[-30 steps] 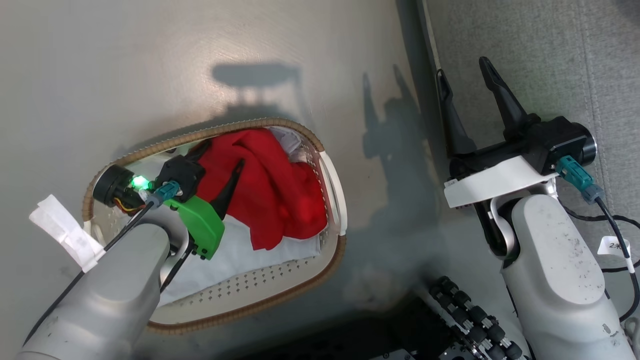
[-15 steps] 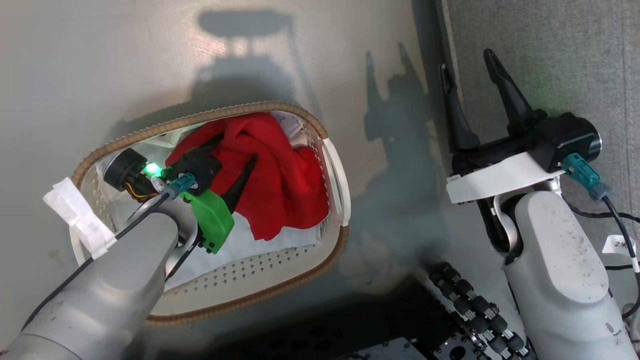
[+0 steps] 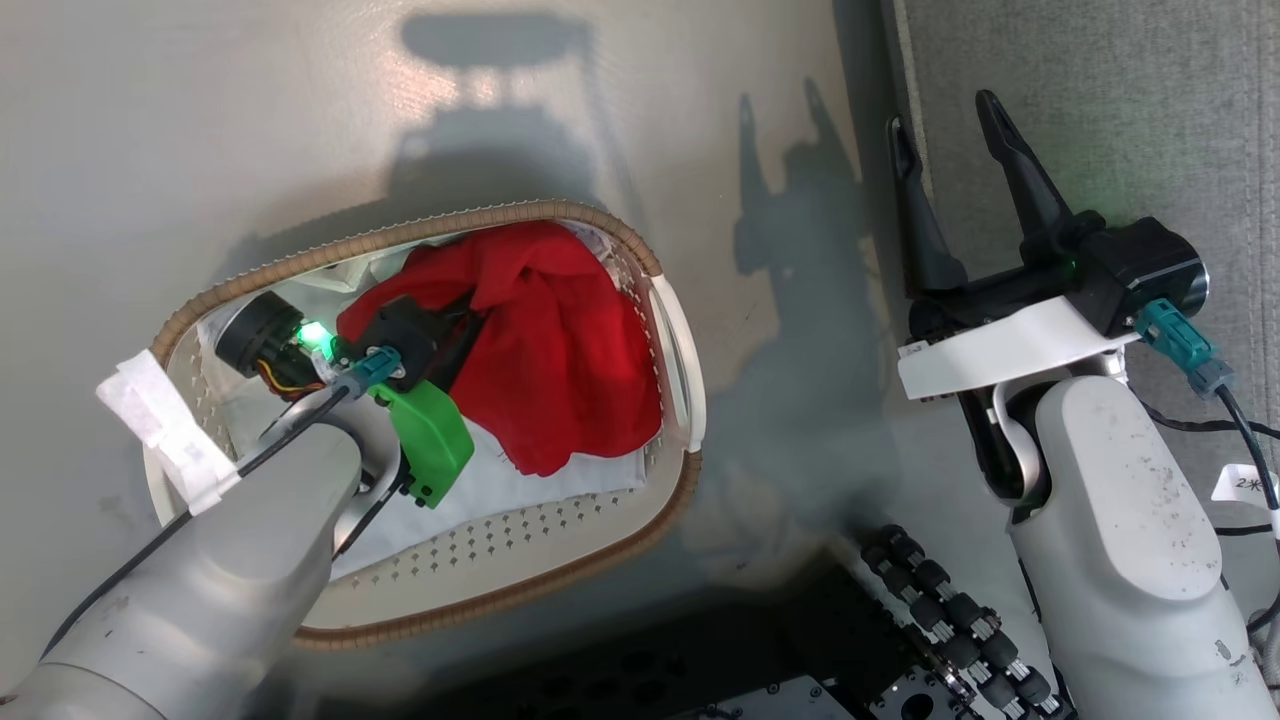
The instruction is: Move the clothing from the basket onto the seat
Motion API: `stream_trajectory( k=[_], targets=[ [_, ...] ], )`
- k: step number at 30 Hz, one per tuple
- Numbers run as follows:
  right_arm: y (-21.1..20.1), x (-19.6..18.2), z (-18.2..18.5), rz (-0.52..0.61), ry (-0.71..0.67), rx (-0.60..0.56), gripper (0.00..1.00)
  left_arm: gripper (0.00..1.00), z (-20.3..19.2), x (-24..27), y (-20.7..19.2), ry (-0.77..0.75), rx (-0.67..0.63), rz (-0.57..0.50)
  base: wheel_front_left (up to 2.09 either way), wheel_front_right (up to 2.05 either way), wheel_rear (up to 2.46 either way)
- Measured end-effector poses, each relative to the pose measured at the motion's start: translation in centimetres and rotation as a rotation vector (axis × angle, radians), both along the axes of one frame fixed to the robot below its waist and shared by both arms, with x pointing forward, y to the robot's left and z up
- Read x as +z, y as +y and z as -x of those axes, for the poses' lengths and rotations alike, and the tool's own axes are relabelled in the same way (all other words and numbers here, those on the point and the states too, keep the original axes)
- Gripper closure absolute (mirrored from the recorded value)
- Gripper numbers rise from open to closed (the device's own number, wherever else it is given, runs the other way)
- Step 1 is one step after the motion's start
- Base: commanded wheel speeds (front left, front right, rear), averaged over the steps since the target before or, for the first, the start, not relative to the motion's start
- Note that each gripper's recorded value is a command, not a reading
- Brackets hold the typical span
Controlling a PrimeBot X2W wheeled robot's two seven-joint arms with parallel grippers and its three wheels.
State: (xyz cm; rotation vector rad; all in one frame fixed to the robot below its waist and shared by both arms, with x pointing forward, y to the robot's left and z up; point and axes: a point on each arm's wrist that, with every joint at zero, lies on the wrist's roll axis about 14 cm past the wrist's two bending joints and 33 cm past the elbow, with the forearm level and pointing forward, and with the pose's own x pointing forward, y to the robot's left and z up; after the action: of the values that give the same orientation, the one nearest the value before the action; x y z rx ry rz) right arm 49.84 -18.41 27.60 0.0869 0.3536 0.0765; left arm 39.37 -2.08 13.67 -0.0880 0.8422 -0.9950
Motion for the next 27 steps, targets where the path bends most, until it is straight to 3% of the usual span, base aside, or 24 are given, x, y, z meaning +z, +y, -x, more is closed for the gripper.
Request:
stream_trajectory(
  k=[11, 13, 27],
  targets=[
    [-0.3, 3.9, -0.5, 0.001, -0.07, -0.01, 0.0, 1.0, 0.4, 3.6, 0.5, -0.005, 0.076, 0.016, 0.0, 0.0, 0.0],
    [-0.4, 4.8, -0.3, -0.001, -0.079, -0.017, 0.0, 1.0, -0.1, 5.0, 0.6, 0.003, 0.147, 0.04, 0.0, 0.0, 0.0],
    [1.9, 9.9, 2.1, -0.033, -0.128, 0.024, 0.0, 1.0, 0.3, 13.7, 2.8, -0.138, 0.265, 0.066, 0.0, 0.0, 0.0]
  ],
)
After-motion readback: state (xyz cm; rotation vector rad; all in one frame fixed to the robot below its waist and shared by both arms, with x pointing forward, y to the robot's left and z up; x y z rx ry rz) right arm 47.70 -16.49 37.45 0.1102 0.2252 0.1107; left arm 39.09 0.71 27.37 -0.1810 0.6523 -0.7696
